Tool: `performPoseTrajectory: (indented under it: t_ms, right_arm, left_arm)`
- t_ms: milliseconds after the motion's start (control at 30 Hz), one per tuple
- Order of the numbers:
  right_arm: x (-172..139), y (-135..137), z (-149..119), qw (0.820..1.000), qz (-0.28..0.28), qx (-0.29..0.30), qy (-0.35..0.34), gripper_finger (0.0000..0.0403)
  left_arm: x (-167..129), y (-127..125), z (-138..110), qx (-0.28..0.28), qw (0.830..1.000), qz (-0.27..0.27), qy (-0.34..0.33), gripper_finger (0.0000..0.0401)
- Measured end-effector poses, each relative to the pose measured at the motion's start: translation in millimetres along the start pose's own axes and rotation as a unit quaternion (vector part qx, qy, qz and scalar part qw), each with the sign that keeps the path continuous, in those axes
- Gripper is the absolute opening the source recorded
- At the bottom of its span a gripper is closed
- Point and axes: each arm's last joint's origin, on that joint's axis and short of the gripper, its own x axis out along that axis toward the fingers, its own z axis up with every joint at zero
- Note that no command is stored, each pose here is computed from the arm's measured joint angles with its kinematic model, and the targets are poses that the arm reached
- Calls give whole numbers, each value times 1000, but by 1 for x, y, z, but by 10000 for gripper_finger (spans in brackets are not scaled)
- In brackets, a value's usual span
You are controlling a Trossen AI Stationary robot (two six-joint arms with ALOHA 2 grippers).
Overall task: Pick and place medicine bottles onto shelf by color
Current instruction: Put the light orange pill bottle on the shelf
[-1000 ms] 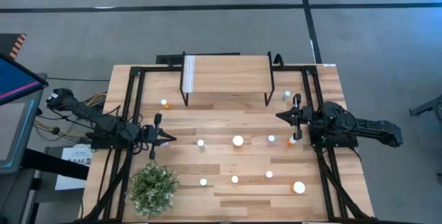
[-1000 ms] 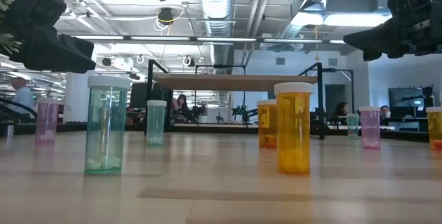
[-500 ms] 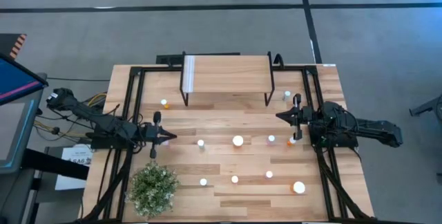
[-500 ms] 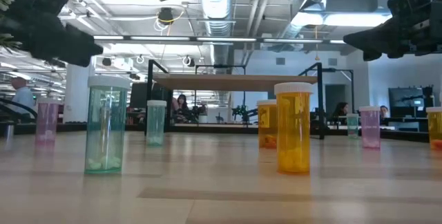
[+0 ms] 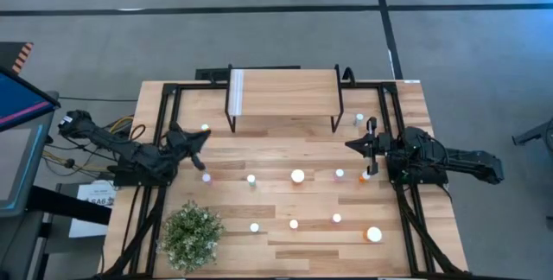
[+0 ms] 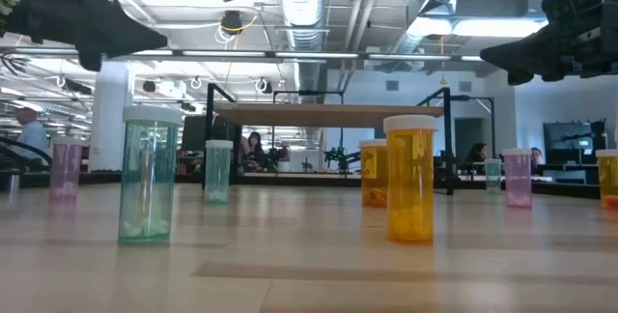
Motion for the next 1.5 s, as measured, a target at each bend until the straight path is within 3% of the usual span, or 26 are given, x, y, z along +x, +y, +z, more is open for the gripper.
performPoseTrajectory:
  t_ms: [133, 333, 467, 733, 867, 1033, 1333, 1500]
  right_arm:
    - [0, 0, 0, 1000, 0, 0, 0, 29]
    - [0, 0, 0, 1000, 0, 0, 0, 27]
    - [0, 0, 0, 1000, 0, 0, 0, 28]
    - [0, 0, 0, 1000, 0, 0, 0, 27]
    - [0, 0, 0, 1000, 0, 0, 0, 28]
    - [0, 0, 0, 1000, 0, 0, 0, 27]
    - [0, 0, 0, 1000, 0, 0, 0, 27]
    - [0, 0, 0, 1000, 0, 0, 0, 28]
  left_arm:
    - [0, 2, -2, 21, 999, 35, 5, 0]
    - [0, 1, -14, 61, 997, -16, 42, 0]
    - [1, 1, -10, 41, 999, -4, 33, 0]
    - [6, 1, 48, 38, 999, 30, 17, 0]
    - [5, 12, 73, 41, 995, 57, 68, 0]
    - [-3, 30, 90, -15, 986, 75, 145, 0]
    - [-4, 33, 74, -38, 978, 76, 192, 3]
    - [-5, 34, 69, -63, 973, 82, 208, 34]
